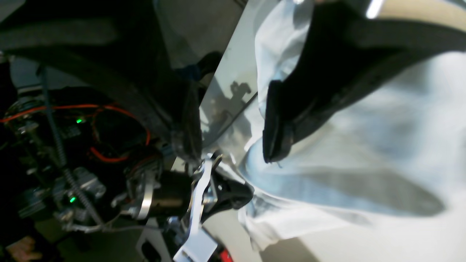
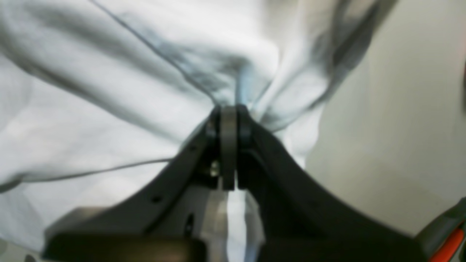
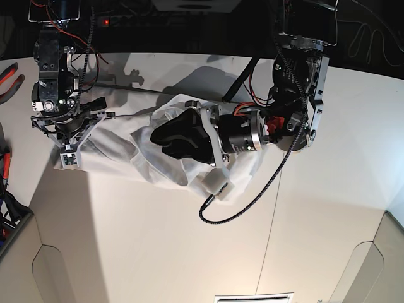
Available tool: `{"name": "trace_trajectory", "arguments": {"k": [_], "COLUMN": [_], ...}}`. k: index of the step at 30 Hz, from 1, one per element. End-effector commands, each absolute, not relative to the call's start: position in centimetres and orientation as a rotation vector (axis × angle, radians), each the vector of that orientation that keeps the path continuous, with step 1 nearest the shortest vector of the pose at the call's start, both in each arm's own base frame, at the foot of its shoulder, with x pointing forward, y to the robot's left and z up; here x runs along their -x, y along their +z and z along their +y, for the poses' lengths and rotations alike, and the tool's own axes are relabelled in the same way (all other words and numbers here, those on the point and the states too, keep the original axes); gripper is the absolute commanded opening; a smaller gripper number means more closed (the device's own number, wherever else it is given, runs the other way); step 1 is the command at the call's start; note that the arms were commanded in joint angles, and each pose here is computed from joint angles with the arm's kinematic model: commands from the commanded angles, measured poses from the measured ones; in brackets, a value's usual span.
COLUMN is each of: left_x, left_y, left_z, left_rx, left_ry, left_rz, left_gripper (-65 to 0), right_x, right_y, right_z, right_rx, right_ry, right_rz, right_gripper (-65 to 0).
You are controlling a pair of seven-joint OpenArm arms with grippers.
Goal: Layout the t-shirt on the table in an organized manner, then fold the t-shirt properly
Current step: 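Lay the folded end onto the shirt and open the left gripper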
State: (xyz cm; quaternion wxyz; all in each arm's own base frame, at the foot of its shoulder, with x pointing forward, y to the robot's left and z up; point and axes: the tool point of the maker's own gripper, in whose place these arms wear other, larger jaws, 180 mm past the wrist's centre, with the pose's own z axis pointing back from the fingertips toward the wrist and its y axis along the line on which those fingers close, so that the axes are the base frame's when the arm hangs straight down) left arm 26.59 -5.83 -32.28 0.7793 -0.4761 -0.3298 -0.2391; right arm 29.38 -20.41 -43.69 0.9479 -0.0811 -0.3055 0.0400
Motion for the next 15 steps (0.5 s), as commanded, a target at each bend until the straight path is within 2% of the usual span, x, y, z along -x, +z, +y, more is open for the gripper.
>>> {"name": "trace_trajectory", "arguments": {"k": [1, 6, 10, 15], "left_x": [-27.2, -27.3, -28.6, -32.0], "left_y": [-30.7, -28.2, -27.2, -27.7], "left_z": [-6.1, -6.4, -3.2, 6.5], "left_rx": [1.060, 1.182, 1.091, 0.824], "left_ry": [-0.530, -0.489, -0.480, -0.344], "left_rz": [-0.768, -0.807, -0.869, -0.991], "left_gripper": [-34.1, -34.7, -48.7, -62.5], "right_x": [-30.4, -30.4, -30.4, -30.4], "right_y": [-42.6, -42.6, -42.6, -42.6], "right_z": [-20.8, -20.8, -20.8, -20.8], "right_rx": [0.177, 0.176, 0.177, 0.177], "right_ry": [0.081, 0.081, 0.081, 0.081], "right_rz": [-0.663, -0.663, -0.663, -0.662], "right_gripper": [-65.0, -65.0, -65.0, -65.0]}}
